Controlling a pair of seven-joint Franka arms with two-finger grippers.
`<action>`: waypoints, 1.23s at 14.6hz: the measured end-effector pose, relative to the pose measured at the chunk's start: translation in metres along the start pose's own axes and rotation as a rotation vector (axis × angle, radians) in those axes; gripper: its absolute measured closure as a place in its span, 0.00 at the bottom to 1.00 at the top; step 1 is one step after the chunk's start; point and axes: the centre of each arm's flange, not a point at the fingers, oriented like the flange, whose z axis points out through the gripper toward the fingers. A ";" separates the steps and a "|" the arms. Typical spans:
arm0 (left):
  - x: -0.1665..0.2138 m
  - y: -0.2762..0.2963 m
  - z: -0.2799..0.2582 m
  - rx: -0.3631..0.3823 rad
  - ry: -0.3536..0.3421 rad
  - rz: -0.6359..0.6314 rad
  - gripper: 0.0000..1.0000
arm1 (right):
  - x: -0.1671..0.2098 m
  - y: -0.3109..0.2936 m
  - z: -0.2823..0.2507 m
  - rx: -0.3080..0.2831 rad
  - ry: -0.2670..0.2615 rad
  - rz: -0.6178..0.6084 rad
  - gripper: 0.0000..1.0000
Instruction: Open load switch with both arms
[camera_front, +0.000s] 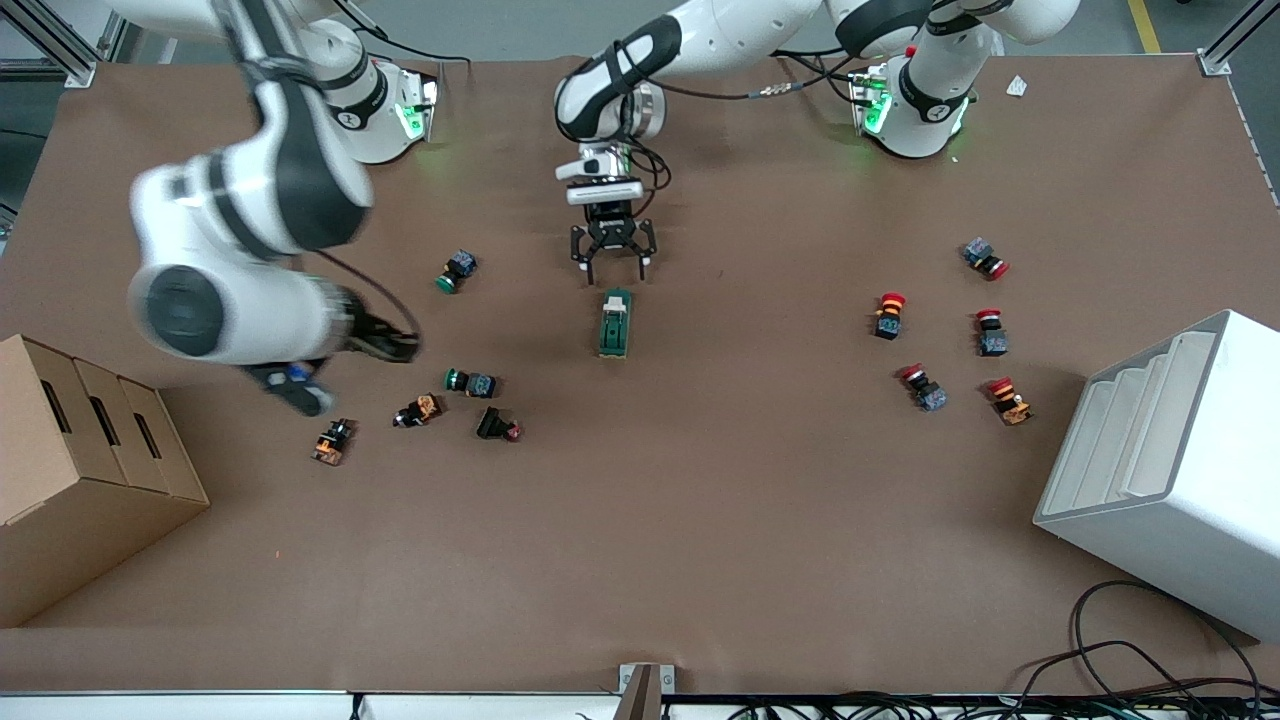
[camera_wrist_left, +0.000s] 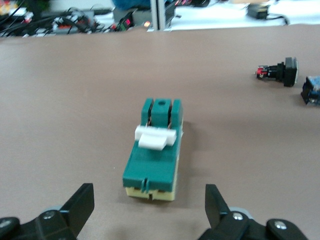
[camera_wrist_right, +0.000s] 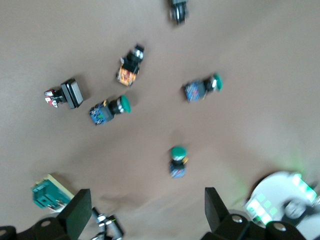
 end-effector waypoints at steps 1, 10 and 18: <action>0.025 0.010 -0.009 0.016 -0.037 -0.017 0.02 | 0.010 0.021 -0.011 0.017 0.012 -0.074 0.00; 0.292 0.006 0.009 0.106 -0.381 -0.099 0.00 | 0.069 0.150 -0.087 -0.038 0.199 -0.463 0.00; 0.448 -0.094 0.084 0.098 -0.584 0.023 0.00 | 0.081 0.198 -0.112 -0.001 0.220 -0.469 0.00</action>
